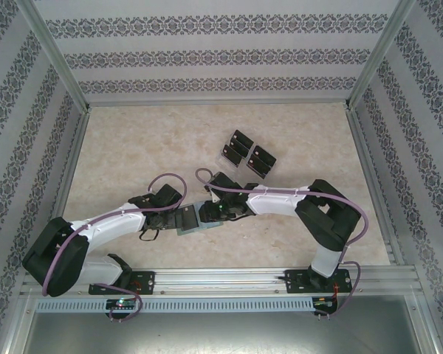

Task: Put the credit cards into the card holder
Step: Flip over the card slot in the card holder.

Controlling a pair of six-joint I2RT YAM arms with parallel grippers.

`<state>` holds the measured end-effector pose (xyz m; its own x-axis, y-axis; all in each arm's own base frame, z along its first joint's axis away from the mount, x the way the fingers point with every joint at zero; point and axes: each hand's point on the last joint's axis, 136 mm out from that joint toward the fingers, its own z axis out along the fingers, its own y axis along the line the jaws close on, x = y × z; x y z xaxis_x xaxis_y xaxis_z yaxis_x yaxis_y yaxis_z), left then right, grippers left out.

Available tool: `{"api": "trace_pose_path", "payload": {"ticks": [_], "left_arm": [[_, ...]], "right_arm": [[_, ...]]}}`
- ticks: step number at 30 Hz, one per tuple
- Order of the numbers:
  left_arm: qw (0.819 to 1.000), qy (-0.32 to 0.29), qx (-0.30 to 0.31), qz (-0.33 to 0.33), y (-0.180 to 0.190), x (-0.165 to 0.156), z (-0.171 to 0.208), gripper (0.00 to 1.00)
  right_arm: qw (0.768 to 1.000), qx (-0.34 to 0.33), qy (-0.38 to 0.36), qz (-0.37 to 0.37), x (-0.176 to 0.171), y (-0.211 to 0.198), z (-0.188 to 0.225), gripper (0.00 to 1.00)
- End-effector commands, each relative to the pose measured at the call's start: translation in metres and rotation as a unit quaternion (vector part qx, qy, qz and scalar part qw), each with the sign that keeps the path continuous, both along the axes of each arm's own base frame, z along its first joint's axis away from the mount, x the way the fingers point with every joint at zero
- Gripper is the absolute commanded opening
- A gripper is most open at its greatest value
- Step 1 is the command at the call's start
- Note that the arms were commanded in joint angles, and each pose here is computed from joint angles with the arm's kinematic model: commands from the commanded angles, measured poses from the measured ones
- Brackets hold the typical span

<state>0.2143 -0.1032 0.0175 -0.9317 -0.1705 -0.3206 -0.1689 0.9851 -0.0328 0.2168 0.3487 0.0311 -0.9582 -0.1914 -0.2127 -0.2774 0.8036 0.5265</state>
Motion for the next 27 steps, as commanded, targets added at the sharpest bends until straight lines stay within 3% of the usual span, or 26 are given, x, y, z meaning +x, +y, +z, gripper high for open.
{"api": "trace_pose_path", "payload": {"ticks": [1,10,18,27], "left_arm": [[1.0,-0.017,-0.008,0.014,-0.001,0.009,0.018,1.0],[0.998,-0.054,0.006,0.023,0.007,0.019,0.054,1.0],[0.999,-0.024,0.021,0.005,0.004,0.018,0.035,1.0],[0.999,-0.002,0.046,-0.013,0.004,0.021,0.021,1.0]], "right_arm": [[1.0,0.014,0.008,0.0,0.0,0.011,0.001,0.39],[1.0,0.022,0.002,-0.007,0.004,0.013,0.006,0.39],[0.999,0.018,-0.038,-0.02,0.015,-0.006,0.035,0.4],[0.999,-0.004,-0.034,-0.016,0.021,-0.02,0.027,0.4]]}}
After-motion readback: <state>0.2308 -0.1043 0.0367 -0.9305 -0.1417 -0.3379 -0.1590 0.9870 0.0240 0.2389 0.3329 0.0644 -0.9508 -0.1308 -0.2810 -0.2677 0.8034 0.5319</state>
